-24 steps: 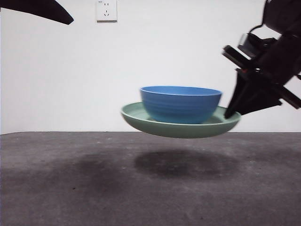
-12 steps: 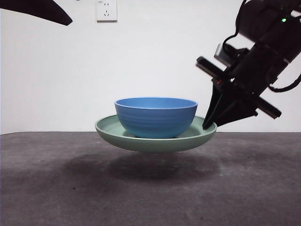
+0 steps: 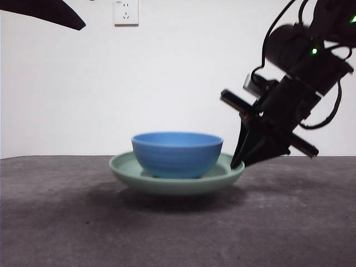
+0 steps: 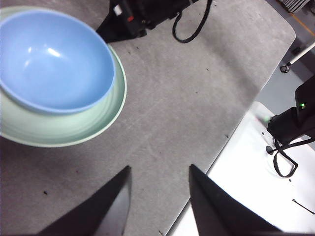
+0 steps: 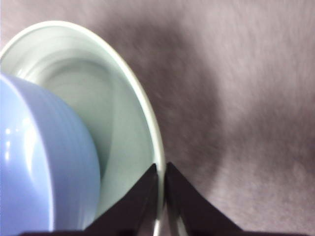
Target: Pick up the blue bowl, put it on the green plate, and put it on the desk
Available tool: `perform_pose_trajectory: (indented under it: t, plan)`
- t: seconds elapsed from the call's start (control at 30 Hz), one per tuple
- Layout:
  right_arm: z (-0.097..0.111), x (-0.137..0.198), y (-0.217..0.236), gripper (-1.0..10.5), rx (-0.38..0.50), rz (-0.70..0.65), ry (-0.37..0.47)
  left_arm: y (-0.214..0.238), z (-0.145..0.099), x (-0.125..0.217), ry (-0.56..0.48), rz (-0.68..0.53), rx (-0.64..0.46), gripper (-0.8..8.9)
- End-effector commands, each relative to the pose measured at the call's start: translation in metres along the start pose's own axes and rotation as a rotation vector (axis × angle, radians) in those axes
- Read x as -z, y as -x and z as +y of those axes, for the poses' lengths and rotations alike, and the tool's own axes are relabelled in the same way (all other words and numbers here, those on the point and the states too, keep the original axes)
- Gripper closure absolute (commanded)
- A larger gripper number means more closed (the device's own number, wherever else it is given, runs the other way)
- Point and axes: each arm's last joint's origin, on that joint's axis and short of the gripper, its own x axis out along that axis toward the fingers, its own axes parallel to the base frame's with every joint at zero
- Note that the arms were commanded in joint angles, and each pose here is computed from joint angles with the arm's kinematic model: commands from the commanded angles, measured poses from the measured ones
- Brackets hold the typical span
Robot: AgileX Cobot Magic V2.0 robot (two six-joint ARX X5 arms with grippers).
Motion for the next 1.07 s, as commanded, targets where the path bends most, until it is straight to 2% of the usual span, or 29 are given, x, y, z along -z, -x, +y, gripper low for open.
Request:
perform_pose_trajectory:
  t: [0.03,0.43,0.5,0.6,0.9,1.07]
  plan:
    - [-0.001,-0.003,-0.01,9.4,0.003,0.009,-0.015,-0.002,-0.001,-0.001,-0.009,0.001,0.007,6.26]
    - [-0.005,0.001,-0.013,9.3,0.032,0.036,-0.012,-0.002,-0.001,-0.001,-0.007,0.006,0.007,6.26]
    - [-0.005,0.001,-0.013,9.0,0.034,0.04,-0.015,-0.002,-0.001,0.0,-0.005,0.01,0.006,6.26]
    - [-0.005,0.002,-0.013,7.8,0.036,0.044,-0.017,-0.002,0.0,0.0,-0.001,0.018,0.006,6.26]
    - [0.0,0.0,-0.003,7.7,0.049,0.024,-0.01,-0.002,0.0,0.001,0.0,0.019,0.006,6.26]
    - [0.012,-0.002,0.027,7.6,0.097,-0.036,0.061,-0.002,0.0,0.0,-0.001,0.018,0.006,6.26]
